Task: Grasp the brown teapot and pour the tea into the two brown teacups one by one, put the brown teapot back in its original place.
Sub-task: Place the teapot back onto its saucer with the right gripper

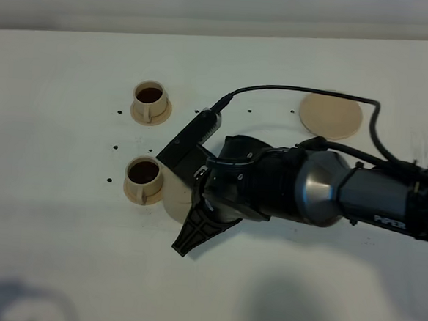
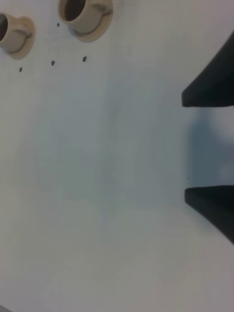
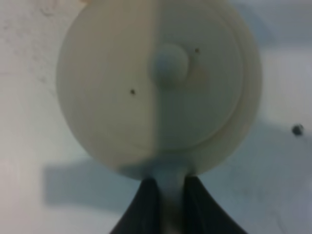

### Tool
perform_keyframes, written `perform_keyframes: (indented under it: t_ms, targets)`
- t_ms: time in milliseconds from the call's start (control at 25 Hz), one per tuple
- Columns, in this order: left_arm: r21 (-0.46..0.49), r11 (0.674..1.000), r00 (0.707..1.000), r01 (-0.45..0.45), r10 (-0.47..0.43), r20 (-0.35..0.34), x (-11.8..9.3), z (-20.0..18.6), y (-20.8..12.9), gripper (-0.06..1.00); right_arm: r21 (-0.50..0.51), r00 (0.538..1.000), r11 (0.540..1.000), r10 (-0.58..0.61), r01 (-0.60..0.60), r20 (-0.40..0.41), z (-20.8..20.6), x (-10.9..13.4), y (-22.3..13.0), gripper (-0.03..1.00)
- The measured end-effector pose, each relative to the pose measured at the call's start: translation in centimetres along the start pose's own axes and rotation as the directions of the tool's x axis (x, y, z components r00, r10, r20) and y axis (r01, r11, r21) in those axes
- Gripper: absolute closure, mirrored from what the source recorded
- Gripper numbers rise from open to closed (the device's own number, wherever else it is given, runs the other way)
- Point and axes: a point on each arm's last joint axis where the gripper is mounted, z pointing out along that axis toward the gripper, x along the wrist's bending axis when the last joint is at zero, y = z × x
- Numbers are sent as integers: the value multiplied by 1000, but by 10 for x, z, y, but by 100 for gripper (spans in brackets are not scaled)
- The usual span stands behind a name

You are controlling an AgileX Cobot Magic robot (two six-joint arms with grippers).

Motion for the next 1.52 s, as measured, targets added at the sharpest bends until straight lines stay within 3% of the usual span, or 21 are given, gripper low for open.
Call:
perform_keyframes:
  t_ms: [320, 560, 840, 1200, 1520]
  targets:
    - [0, 1000, 1000, 0, 0, 0, 0, 0, 0, 50, 4, 1000, 1000, 11, -11, -11, 6, 0, -1, 88]
    - [0, 1000, 1000, 0, 0, 0, 0, 0, 0, 50, -32, 1000, 999, 30, -29, 10, -33, -14, 2, 88]
    - [0, 1000, 1000, 0, 0, 0, 0, 0, 0, 50, -86, 980, 980, 187, -181, 68, -58, -79, -3, 88]
    - [0, 1000, 1000, 0, 0, 0, 0, 0, 0, 50, -92, 902, 916, 401, -391, 159, -55, -169, -27, 88]
    - [0, 1000, 1000, 0, 0, 0, 0, 0, 0, 50, -75, 843, 860, 510, -505, 174, -39, -206, -48, 88]
